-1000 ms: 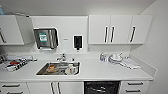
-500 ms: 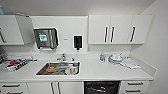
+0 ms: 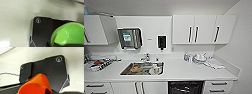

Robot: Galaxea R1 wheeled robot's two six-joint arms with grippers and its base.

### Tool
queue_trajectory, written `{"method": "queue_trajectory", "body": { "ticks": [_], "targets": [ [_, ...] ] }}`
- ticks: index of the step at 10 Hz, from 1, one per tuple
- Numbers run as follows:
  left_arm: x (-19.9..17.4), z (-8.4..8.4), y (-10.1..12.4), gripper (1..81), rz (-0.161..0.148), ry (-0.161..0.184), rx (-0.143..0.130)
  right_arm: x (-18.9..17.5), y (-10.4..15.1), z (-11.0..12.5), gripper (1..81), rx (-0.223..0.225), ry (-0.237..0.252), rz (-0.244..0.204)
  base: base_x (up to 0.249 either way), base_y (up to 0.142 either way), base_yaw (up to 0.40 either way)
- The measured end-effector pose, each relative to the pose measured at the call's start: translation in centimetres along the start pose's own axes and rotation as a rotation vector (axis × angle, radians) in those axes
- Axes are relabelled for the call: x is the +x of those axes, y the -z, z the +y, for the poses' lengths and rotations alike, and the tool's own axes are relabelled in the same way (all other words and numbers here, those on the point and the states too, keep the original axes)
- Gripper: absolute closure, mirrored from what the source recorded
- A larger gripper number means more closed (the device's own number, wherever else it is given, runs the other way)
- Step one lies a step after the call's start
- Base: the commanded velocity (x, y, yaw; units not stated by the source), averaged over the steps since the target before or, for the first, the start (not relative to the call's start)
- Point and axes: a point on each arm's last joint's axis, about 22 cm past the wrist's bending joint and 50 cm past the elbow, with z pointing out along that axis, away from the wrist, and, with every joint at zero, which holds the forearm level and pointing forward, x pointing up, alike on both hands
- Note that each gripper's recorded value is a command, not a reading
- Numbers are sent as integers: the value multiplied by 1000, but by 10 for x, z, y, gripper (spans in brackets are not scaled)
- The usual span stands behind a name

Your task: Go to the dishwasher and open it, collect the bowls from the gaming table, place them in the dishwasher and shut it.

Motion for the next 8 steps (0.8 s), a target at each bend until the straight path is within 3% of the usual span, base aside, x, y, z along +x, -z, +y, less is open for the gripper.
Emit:
{"method": "queue_trajectory", "body": {
  "ticks": [2, 5, 6, 8],
  "targets": [
    [9, 3, 5, 811, 3, 6, -36, -1, 10, 7, 811, 0, -4, -4, 0, 0, 0],
    [-2, 16, 25, 811, -65, 44, -126, -16, 16, 8, 811, 5, -35, -54, 0, 0, 0],
    [1, 12, 34, 811, -80, 52, -143, -20, 16, 9, 811, 2, -46, -73, 0, 0, 0],
    [13, -11, 56, 811, -103, 62, -144, -30, 19, 12, 811, -2, -69, -109, 0, 0, 0]
  ]
}}
